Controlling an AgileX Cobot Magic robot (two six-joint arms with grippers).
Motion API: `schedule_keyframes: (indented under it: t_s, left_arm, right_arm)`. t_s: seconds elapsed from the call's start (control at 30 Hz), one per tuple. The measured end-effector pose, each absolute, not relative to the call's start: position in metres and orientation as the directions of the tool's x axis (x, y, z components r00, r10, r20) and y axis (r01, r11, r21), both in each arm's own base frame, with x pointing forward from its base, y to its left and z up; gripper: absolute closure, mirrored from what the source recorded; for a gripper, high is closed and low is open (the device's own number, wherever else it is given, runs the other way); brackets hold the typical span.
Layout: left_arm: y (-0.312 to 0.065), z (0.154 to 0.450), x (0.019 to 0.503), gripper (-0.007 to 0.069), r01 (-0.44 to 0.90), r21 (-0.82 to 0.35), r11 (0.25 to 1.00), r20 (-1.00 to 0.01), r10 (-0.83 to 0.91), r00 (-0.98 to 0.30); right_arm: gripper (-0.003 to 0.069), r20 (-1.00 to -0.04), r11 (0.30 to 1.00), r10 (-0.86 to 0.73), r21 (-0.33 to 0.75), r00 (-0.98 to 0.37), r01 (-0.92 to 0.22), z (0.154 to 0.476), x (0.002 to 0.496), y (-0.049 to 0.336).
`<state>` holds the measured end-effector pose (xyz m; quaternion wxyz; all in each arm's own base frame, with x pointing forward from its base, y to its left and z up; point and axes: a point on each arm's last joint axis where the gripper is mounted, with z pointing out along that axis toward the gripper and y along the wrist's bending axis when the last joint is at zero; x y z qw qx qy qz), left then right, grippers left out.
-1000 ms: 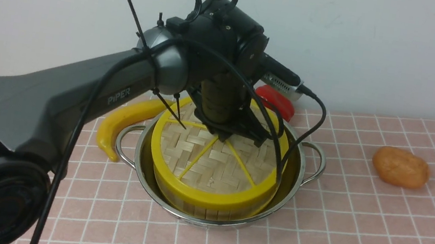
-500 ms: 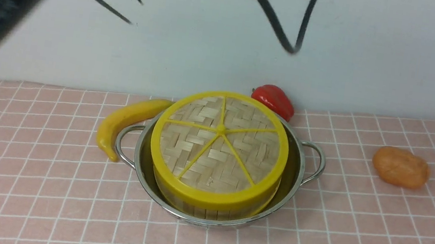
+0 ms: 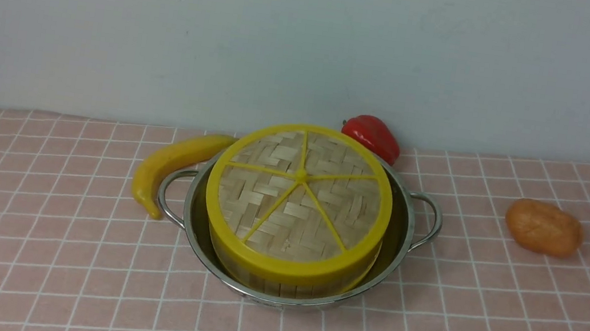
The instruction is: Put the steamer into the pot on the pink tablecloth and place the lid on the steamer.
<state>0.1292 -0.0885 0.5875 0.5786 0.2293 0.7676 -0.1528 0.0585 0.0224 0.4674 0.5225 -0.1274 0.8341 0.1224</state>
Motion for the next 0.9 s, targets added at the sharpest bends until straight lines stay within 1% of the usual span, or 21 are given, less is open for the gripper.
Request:
schedule_keyframes:
  t_s: [0.03, 0.07, 0.1, 0.17, 0.27, 0.3, 0.37, 0.4, 0.5, 0.53, 0.63, 0.73, 0.9]
  left_arm:
    - [-0.08, 0.572, 0.119, 0.0488, 0.533, 0.035, 0.846, -0.945, 0.202, -0.257]
    - [-0.074, 0.56, 0.111, 0.0536, 0.533, 0.038, 0.845, -0.936, 0.218, -0.278]
    - [-0.068, 0.553, 0.103, 0.0577, 0.533, 0.039, 0.845, -0.932, 0.223, -0.285]
    - [-0.061, 0.52, 0.093, 0.0632, 0.537, 0.049, 0.842, -0.897, 0.273, -0.347]
    - [-0.049, 0.464, 0.078, 0.0648, 0.544, 0.057, 0.837, -0.845, 0.331, -0.421]
    - [-0.046, 0.445, 0.074, 0.0648, 0.547, 0.059, 0.835, -0.839, 0.338, -0.426]
    - [-0.04, 0.413, 0.065, 0.0648, 0.548, 0.051, 0.835, -0.857, 0.318, -0.406]
    - [-0.039, 0.393, 0.064, 0.0648, 0.55, 0.044, 0.834, -0.868, 0.305, -0.393]
    - [-0.035, 0.355, 0.057, 0.0648, 0.553, 0.018, 0.833, -0.917, 0.235, -0.323]
    - [-0.035, 0.345, 0.056, 0.0648, 0.553, 0.004, 0.833, -0.933, 0.201, -0.297]
    - [-0.035, 0.328, 0.053, 0.0648, 0.554, -0.058, 0.83, -0.967, 0.091, -0.238]
    - [-0.035, 0.327, 0.052, 0.0648, 0.56, -0.102, 0.822, -0.982, 0.006, -0.188]
    - [-0.035, 0.332, 0.051, 0.0646, 0.57, -0.118, 0.813, -0.989, -0.046, -0.139]
  right_arm:
    - [0.0319, -0.907, 0.942, -0.089, 0.058, -0.411, -0.332, 0.46, 0.054, 0.019]
    - [0.0327, -0.913, 0.945, -0.089, 0.049, -0.398, -0.322, 0.452, 0.052, 0.017]
    - [0.0337, -0.923, 0.945, -0.087, 0.042, -0.376, -0.323, 0.448, 0.047, 0.014]
    - [0.0365, -0.938, 0.949, -0.087, 0.024, -0.336, -0.314, 0.437, 0.041, 0.009]
    - [0.0434, -0.95, 0.952, -0.09, 0.006, -0.3, -0.306, 0.412, 0.031, 0.003]
    - [0.0461, -0.95, 0.952, -0.093, 0.002, -0.298, -0.305, 0.402, 0.029, 0.002]
    - [0.0519, -0.948, 0.953, -0.099, -0.003, -0.301, -0.304, 0.386, 0.026, 0.0]
    - [0.0568, -0.947, 0.953, -0.103, -0.007, -0.303, -0.303, 0.377, 0.024, -0.001]
    - [0.0659, -0.948, 0.953, -0.108, -0.013, -0.301, -0.302, 0.359, 0.023, -0.002]
    - [0.067, -0.949, 0.953, -0.108, -0.015, -0.295, -0.302, 0.356, 0.023, -0.002]
    - [0.0674, -0.954, 0.953, -0.109, -0.02, -0.281, -0.302, 0.352, 0.024, -0.001]
    - [0.0674, -0.955, 0.952, -0.102, -0.012, -0.278, -0.307, 0.352, 0.024, -0.001]
    - [0.0664, -0.955, 0.945, -0.079, 0.02, -0.286, -0.327, 0.352, 0.023, 0.002]
